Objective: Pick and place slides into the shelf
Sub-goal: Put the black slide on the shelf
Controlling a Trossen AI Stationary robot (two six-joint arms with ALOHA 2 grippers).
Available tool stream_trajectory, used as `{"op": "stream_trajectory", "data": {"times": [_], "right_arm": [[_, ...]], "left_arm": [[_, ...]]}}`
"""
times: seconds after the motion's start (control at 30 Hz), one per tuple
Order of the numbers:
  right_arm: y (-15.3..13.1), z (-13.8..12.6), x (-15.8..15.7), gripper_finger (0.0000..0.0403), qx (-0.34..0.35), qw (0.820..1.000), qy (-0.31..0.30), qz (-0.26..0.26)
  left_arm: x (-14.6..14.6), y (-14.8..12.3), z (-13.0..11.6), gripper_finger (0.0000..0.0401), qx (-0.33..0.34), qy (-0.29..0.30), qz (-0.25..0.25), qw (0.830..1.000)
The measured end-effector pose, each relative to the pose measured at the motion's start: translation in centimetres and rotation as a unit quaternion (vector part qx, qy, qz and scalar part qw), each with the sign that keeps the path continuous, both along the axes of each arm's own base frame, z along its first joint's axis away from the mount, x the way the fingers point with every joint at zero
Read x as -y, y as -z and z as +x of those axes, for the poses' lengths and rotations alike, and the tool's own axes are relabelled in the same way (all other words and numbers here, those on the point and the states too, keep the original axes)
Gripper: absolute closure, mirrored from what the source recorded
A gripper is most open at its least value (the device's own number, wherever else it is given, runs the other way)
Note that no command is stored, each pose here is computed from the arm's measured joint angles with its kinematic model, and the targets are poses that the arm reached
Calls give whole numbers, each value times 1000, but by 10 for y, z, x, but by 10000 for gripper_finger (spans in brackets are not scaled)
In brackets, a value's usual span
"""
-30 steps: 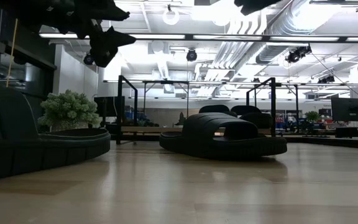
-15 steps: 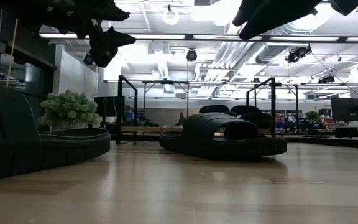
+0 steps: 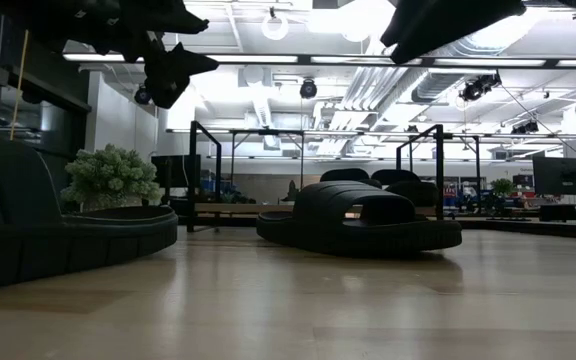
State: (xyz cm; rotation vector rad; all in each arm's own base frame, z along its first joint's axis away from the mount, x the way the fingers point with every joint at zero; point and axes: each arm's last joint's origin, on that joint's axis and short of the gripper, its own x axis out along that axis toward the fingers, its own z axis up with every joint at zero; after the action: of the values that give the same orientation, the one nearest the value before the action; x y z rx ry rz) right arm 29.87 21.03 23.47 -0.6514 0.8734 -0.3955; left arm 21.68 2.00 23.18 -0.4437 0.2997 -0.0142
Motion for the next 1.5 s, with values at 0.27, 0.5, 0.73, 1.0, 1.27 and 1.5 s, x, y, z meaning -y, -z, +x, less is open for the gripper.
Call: {"op": "stream_trajectory", "data": {"times": [0.27, 0.5, 0.73, 1.0, 1.27, 1.5], "right_arm": [[20, 4, -6, 194, -27, 999, -5, -19], [21, 5, -8, 194, -20, 1000, -5, -9], [25, 5, -12, 194, -19, 1000, -7, -6], [49, 8, -13, 194, -60, 997, -10, -51], [57, 16, -5, 194, -63, 995, 2, -77], [58, 19, 0, 194, -66, 996, 13, -64]], "left_arm": [[0, 2, -1, 201, -11, -4, -13, 1000], [0, 3, -1, 201, -18, -5, -17, 1000], [0, 4, -1, 201, -22, -5, -17, 1000], [0, 4, -1, 201, -22, -14, -14, 1000], [0, 4, -1, 201, -24, -14, -14, 1000], [0, 5, -2, 201, -28, -14, -14, 999]]}}
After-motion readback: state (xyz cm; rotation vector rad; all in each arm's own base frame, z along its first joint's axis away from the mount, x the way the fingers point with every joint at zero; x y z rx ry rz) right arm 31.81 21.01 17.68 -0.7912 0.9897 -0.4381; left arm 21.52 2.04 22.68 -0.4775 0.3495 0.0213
